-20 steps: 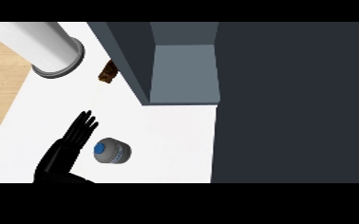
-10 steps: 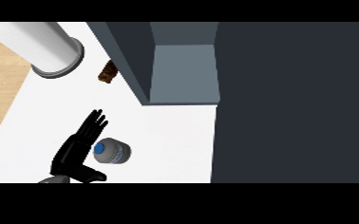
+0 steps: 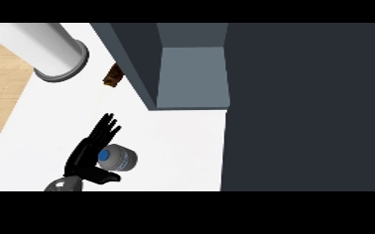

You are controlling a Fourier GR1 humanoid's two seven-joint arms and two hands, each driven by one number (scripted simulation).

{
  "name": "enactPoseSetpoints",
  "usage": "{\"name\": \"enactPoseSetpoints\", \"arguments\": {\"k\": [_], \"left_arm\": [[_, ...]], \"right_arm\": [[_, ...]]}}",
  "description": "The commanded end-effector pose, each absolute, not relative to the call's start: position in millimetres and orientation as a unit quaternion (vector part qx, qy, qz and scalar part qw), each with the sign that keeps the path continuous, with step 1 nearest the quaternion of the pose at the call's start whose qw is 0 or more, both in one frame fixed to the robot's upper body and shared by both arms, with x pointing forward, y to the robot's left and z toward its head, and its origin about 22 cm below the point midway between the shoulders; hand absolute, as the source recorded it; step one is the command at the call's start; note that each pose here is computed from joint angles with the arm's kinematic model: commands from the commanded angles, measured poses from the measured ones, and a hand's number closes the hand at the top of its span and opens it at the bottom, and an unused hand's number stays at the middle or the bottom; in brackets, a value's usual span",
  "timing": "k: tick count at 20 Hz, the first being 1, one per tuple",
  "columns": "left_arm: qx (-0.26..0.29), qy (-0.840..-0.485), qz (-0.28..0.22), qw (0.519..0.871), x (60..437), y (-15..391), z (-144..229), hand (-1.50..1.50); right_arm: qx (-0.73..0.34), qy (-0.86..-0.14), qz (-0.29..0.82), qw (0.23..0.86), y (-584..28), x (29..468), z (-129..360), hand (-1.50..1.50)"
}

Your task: Pick up the bottled water, place it into the cabinet and close the cabinet

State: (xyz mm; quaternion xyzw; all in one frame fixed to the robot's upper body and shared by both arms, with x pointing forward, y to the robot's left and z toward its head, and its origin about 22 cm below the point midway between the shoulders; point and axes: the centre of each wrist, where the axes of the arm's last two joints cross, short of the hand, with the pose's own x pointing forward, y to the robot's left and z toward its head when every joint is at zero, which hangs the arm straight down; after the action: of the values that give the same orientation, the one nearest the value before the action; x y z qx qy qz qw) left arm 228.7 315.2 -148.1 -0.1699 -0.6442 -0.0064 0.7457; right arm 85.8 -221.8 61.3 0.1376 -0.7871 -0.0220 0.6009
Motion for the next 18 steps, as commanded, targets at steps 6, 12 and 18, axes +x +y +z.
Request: {"name": "enactPoseSetpoints", "arguments": {"k": [6,12,18], "left_arm": [[-0.252,-0.631,0.023,0.733,229.3,286.9,-164.3,-1.50],[-0.285,-0.616,0.023,0.734,245.1,290.6,-155.8,-1.50],[-0.323,-0.604,0.015,0.728,237.8,244.0,-166.9,-1.50]], "right_arm": [[0.146,-0.783,-0.018,0.605,-220.0,89.4,54.3,-1.50],[0.149,-0.782,-0.029,0.604,-223.7,93.0,53.5,-1.50],[0.150,-0.773,-0.026,0.616,-216.5,98.2,51.4,-1.50]]}}
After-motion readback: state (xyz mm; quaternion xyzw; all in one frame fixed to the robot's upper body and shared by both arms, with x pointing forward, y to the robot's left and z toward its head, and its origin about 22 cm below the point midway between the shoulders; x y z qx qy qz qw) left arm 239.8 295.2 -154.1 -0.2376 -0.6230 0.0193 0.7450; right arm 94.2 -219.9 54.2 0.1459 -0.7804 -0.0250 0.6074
